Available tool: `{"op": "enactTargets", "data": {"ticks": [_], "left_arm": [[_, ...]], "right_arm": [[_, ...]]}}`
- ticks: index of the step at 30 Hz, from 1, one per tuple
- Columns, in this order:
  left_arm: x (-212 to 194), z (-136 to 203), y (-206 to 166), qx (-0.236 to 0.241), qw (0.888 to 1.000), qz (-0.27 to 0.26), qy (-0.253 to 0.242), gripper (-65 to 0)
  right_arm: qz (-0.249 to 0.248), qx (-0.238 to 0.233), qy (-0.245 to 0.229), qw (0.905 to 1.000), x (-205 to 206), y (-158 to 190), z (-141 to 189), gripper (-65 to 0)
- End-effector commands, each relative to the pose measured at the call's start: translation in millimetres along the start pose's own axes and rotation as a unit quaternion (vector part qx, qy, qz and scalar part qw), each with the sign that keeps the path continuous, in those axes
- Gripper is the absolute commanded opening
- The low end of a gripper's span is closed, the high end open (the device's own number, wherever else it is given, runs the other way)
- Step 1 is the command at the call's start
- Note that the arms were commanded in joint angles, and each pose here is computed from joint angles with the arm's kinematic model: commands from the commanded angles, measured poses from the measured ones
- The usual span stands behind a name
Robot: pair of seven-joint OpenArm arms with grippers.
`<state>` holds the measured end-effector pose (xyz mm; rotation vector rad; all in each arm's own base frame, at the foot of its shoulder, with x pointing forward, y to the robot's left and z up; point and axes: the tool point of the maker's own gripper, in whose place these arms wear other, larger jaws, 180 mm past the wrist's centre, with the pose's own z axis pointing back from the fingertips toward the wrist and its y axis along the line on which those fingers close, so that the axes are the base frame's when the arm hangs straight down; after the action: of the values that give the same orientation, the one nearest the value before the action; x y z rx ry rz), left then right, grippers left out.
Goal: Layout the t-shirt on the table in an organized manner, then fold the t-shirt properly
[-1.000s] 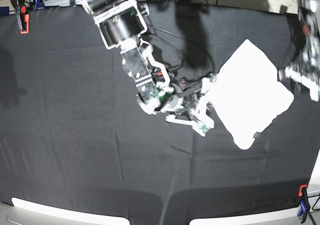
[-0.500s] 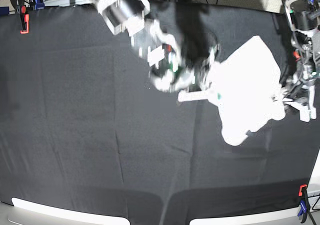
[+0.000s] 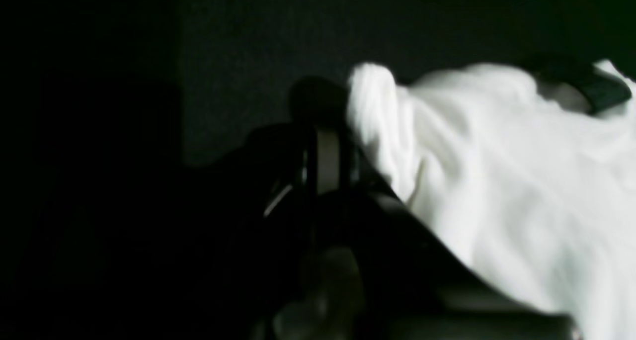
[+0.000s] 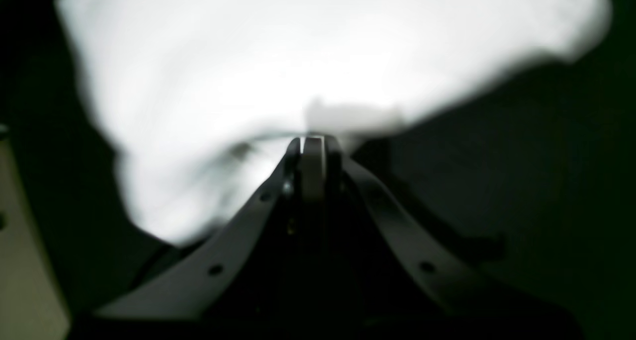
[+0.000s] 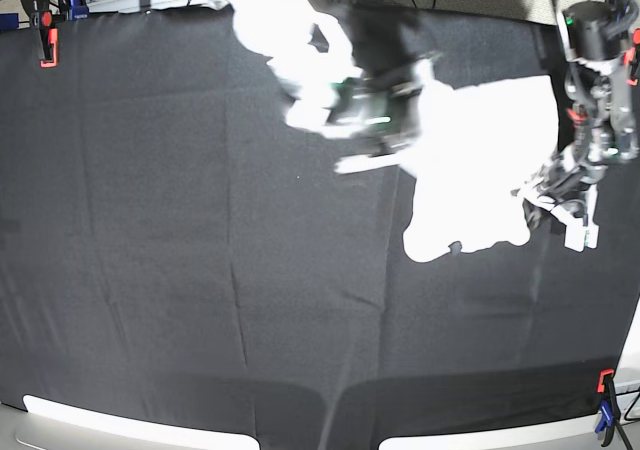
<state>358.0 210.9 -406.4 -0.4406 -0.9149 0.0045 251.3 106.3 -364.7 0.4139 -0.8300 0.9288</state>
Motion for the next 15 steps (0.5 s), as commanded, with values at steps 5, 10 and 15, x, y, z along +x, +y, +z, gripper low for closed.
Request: {"op": "enactTargets", "data": {"ticks": [5,10,15], "left_arm": [[37,43,-9,-0.002,0.997,-0.029,-0.070,-65.0],[24,99,1,0.054,0.994,-0.048,-0.077,-65.0],[6,156,-3,0.081,0.993,-0.054,-0.073,-65.0]], "right_arm": [[-0.020,-0.055,-0.042,0.9974,7,-34,40,-65.0],[-0.087,-0.090,-0.048,0.9909,-8,-52,80,-65.0],[-0.135,-0.115,-0.027,0.9838,-26,-57,118,-65.0]]}}
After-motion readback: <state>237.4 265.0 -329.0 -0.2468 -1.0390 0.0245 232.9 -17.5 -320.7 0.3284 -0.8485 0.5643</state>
